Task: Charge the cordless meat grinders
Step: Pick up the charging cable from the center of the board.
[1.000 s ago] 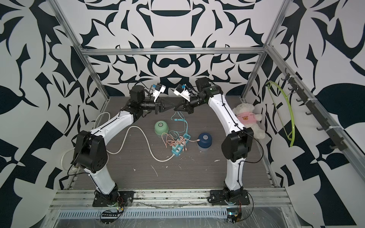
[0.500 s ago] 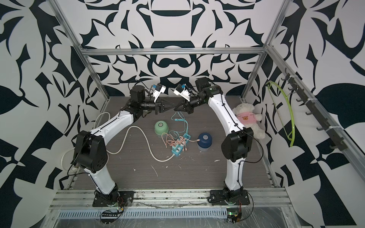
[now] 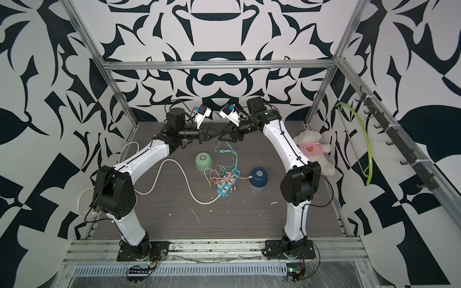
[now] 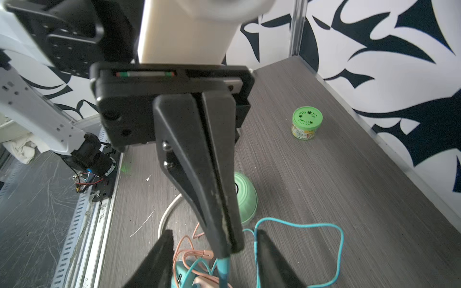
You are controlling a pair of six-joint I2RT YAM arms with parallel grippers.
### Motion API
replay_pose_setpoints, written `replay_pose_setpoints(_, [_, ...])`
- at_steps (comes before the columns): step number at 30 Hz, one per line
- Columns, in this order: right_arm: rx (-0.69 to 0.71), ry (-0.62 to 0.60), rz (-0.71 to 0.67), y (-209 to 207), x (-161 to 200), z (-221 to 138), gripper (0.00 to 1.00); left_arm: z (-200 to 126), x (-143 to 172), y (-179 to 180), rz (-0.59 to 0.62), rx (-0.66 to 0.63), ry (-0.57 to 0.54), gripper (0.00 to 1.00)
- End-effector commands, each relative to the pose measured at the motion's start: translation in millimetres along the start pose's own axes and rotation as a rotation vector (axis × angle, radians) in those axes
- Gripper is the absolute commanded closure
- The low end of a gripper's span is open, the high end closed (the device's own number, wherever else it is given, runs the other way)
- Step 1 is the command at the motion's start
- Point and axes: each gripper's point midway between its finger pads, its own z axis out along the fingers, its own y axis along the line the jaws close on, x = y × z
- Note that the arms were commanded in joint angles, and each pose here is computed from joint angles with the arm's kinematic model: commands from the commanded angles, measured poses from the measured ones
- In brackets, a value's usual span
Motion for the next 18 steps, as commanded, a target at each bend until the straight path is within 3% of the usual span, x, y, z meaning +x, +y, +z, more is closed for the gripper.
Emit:
replay_pose_setpoints(1, [0.114, -0.054, -0.094, 3.9, -16.5, -19.3, 0.38, -6.5, -23.3, 5.7, -0.071, -0.117, -0.074, 1.0])
replay_pose_setpoints(8, [0.456, -0.195, -0.3, -23.4, -10.9, -31.3, 0.39, -9.5, -31.5, 26.4, -0.355, -0.198, -0.179, 1.0])
replay_pose_setpoints(13, [0.544, -0.198, -0.396, -31.5, -12.1, -24.2, 0.43, -11.4, -39.3, 23.8, -0.455, -0.173, -0.229, 1.0])
replay_pose_setpoints(18, [0.533, -0.229, -0.427, -30.5, -19.6, -17.9, 0.54, -11.9, -39.8, 23.0, -0.489, -0.163, -0.244, 1.0])
